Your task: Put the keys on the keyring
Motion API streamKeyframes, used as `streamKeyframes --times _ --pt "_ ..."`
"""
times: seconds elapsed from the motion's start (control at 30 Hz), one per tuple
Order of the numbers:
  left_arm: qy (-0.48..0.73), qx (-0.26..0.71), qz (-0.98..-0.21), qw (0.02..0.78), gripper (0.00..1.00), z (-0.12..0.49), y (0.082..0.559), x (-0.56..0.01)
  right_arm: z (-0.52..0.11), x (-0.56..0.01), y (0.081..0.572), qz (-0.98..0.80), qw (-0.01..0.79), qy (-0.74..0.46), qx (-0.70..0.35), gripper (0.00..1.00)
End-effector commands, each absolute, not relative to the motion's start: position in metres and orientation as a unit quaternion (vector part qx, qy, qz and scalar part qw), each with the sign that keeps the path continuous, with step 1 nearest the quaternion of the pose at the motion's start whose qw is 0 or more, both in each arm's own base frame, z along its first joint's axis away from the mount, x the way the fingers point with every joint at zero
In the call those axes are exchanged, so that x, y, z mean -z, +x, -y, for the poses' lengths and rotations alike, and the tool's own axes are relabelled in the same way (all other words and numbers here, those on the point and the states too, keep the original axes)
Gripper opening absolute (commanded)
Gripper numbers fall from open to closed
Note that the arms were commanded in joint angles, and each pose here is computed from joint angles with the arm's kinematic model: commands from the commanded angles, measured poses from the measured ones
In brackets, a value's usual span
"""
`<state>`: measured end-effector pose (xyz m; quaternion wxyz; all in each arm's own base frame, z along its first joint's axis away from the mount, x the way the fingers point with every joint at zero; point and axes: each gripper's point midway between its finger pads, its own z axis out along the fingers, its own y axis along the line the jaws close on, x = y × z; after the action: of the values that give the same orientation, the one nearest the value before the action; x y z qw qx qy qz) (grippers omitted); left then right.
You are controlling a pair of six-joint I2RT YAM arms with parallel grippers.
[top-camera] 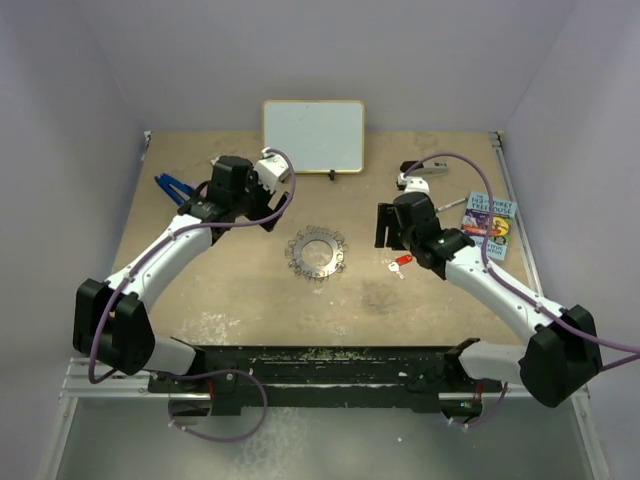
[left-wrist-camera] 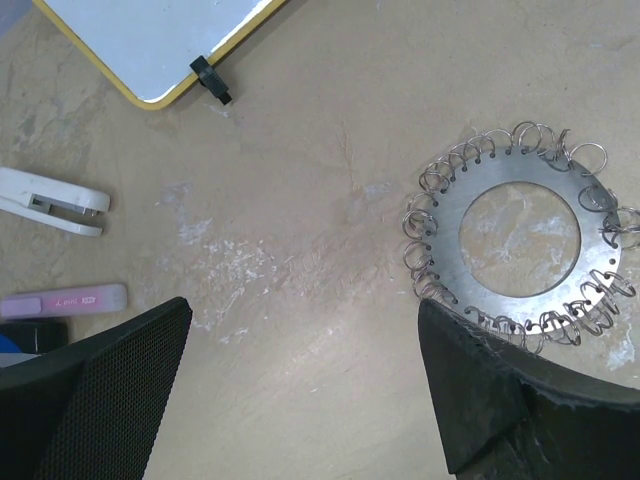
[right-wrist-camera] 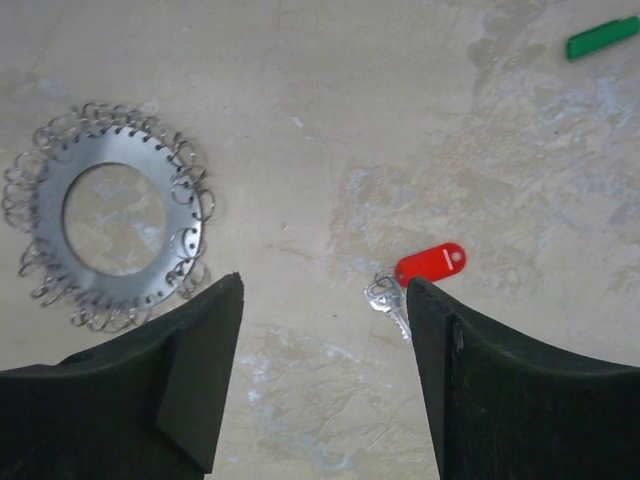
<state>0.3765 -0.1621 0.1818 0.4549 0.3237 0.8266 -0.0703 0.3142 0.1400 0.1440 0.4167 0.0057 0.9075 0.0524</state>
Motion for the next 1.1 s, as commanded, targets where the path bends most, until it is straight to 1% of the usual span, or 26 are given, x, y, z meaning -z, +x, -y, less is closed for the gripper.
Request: streamKeyframes --times 0.0,0.07,0.13,0.27,0.43,0.57,0.67,0.77,0.83,0.97,1.07 --pt "0.322 0.083 -0.799 0.500 0.98 0.169 0.385 -0.225 -0.153 -0.155 0.313 -0.895 0.434 0.000 -0.098 0.72" --pt "0.320 0.084 -0.800 0.501 0.98 0.169 0.386 -0.227 -0.143 -0.150 0.314 -0.903 0.424 0.017 -0.069 0.78" --pt "0.320 0.084 -0.799 0.502 0.98 0.169 0.385 -0.227 -0.133 -0.149 0.319 -0.904 0.425 0.023 -0.031 0.87" --pt "0.320 0.086 -0.800 0.500 0.98 0.170 0.385 -0.227 -0.132 -0.152 0.317 -0.902 0.429 0.022 -0.035 1.00" --pt "0.319 0.084 -0.802 0.498 0.98 0.168 0.383 -0.222 -0.141 -0.163 0.312 -0.894 0.443 -0.001 -0.070 1.00" --pt "0.319 0.087 -0.807 0.490 0.98 0.168 0.380 -0.212 -0.162 -0.154 0.302 -0.900 0.417 -0.049 -0.118 1.00" --pt "0.321 0.086 -0.808 0.486 0.98 0.167 0.377 -0.207 -0.184 -0.143 0.289 -0.900 0.397 -0.077 -0.166 0.93" --pt "0.327 0.085 -0.805 0.487 0.98 0.166 0.375 -0.204 -0.196 -0.124 0.276 -0.909 0.369 -0.081 -0.176 0.88" --pt "0.331 0.086 -0.803 0.488 0.98 0.167 0.374 -0.202 -0.204 -0.112 0.271 -0.917 0.350 -0.084 -0.173 0.83" --pt "0.336 0.095 -0.803 0.484 0.98 0.170 0.372 -0.195 -0.230 -0.094 0.268 -0.927 0.324 -0.098 -0.161 0.61" --pt "0.337 0.097 -0.802 0.484 0.98 0.170 0.372 -0.193 -0.249 -0.087 0.270 -0.931 0.312 -0.107 -0.157 0.50"
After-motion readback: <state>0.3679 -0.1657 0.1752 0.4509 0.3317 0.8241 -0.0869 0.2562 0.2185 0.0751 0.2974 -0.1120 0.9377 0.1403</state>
